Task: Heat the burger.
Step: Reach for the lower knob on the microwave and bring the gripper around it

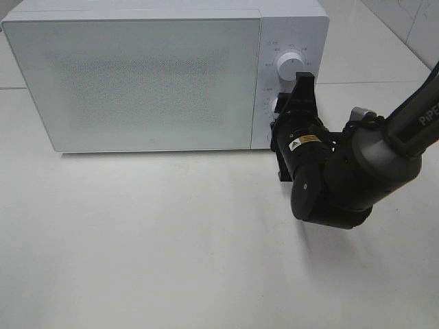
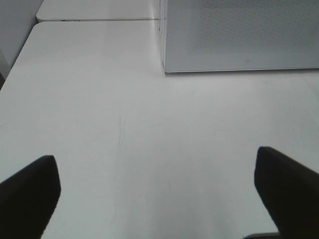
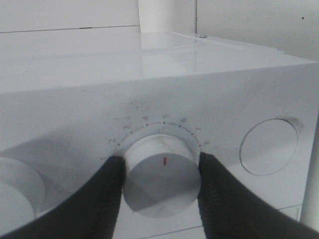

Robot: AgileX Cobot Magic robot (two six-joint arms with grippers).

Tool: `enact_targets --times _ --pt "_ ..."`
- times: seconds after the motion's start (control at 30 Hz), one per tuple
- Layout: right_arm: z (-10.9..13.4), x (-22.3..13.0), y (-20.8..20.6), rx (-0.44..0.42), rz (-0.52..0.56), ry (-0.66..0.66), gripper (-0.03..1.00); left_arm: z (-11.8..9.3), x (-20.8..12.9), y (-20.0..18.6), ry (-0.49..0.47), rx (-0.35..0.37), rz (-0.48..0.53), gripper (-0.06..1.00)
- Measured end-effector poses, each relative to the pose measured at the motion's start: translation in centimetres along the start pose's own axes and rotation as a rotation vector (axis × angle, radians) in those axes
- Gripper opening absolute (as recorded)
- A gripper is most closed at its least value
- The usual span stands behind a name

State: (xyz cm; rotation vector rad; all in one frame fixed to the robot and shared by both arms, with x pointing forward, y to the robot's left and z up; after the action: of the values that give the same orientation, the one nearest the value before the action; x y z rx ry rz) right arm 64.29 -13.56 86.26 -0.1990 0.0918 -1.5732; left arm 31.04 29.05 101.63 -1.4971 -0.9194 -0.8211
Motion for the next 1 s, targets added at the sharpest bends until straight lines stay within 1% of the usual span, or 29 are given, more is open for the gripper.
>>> enact_targets --times 0.13,0.4,1.0 --pt "0.01 0.02 0.0 0.001 -0.001 0.038 0.46 0.0 0.0 0.0 0.0 0.0 0.0 0.98" --pt "0.01 0.02 0.0 0.001 -0.001 0.038 0.46 0.0 0.0 0.0 0.0 0.0 0.0 0.98" --pt "-0.04 0.16 -0.03 -0.002 -0.011 -0.01 0.46 0.0 0.0 0.0 0.0 0.0 0.0 0.98"
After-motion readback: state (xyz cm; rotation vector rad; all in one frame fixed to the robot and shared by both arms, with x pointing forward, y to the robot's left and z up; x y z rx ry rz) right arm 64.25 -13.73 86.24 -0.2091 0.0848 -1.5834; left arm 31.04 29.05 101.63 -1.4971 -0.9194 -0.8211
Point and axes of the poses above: a point on each arm's last joint axis where the gripper is mounted, y pointing out along that axis toward the gripper, z along the wrist's bending axis when the last joint is at zero, x = y × z, the point moved 9 cm from there along y, pointing out along that axis toward the gripper, and after that the axes turned 6 degrees about -y, right-handed, at the moved point
